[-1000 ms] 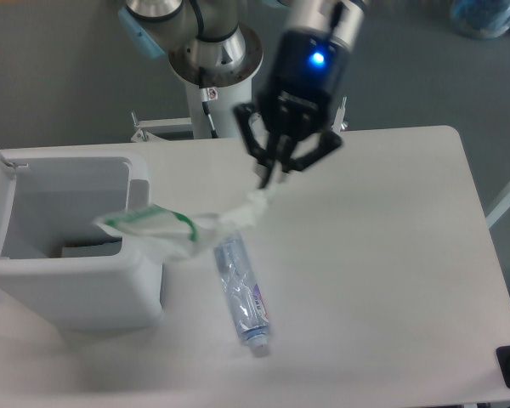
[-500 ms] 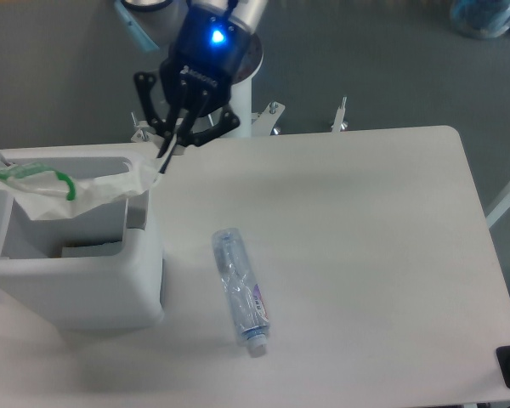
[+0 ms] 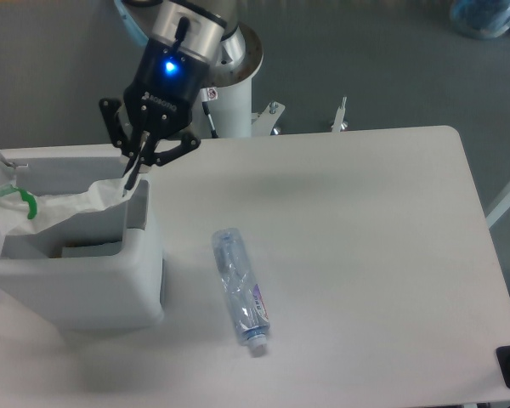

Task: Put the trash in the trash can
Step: 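Lift the bag and carry it over the trash bin, then lower the bag into the bin and open the gripper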

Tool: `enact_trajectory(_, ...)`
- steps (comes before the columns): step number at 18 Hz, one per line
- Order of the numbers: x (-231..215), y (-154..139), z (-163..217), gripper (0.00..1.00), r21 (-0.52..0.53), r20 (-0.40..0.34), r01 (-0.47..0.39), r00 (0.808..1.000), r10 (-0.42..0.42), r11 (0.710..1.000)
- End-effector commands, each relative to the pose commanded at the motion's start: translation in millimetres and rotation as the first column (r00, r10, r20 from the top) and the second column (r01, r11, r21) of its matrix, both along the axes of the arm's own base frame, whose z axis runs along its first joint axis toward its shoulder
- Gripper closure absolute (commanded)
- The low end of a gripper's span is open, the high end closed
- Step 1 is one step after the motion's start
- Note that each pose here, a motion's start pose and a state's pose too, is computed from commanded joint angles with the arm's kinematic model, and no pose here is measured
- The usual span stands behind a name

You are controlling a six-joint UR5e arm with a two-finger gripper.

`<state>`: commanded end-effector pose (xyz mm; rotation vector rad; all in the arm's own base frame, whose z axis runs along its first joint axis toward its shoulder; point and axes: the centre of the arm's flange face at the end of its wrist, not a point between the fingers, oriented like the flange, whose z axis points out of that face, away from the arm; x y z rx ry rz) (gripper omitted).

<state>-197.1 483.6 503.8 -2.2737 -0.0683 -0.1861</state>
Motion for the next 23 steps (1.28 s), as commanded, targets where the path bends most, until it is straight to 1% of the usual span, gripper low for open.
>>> enact_trajectory(3, 15.8, 8.4, -7.8, 1.0, -0.024, -0.052, 0.055, 0.997, -0.056, 0.998)
enact_trajectory(5, 20.9, 12.7, -13.2, 1.0, -0.038, -0.109, 0.106, 0.988, -0.11, 0.994)
enact_trajectory(7, 24.9, 17.5, -20.1, 1.0, -0.065, -0.159, 0.139, 0.976, -0.147, 0.988)
enact_trajectory(8, 30.5, 23.6, -30.9, 1.0, -0.097, -0.172, 0.155, 0.97, -0.17, 0.983)
enact_trajectory(10, 32.6, 31.5, -47.6, 1.0, -0.147, -0.195, 0.163, 0.962, -0.19, 0.976)
enact_trajectory(11, 35.4, 36.4, -49.7, 1.0, -0.157, -0.207, 0.175, 0.956, -0.206, 0.972)
enact_trajectory(14, 37.8, 43.7, -41.9, 1.0, -0.15, -0.218, 0.186, 0.952, -0.216, 0.971)
enact_trajectory(19, 48.3, 45.2, -50.7, 1.0, -0.163, -0.213, 0.211, 0.946, -0.244, 0.964)
enact_trajectory(20, 52.1, 45.3, -54.4, 0.93, -0.167, -0.208, 0.218, 0.946, -0.25, 0.962)
enact_trajectory(22, 54.8, 44.4, -53.6, 0.83, -0.165, -0.205, 0.219, 0.946, -0.251, 0.962)
enact_trajectory(23, 55.5, 43.7, -49.4, 0.71, -0.158, -0.21, 0.218, 0.946, -0.248, 0.963)
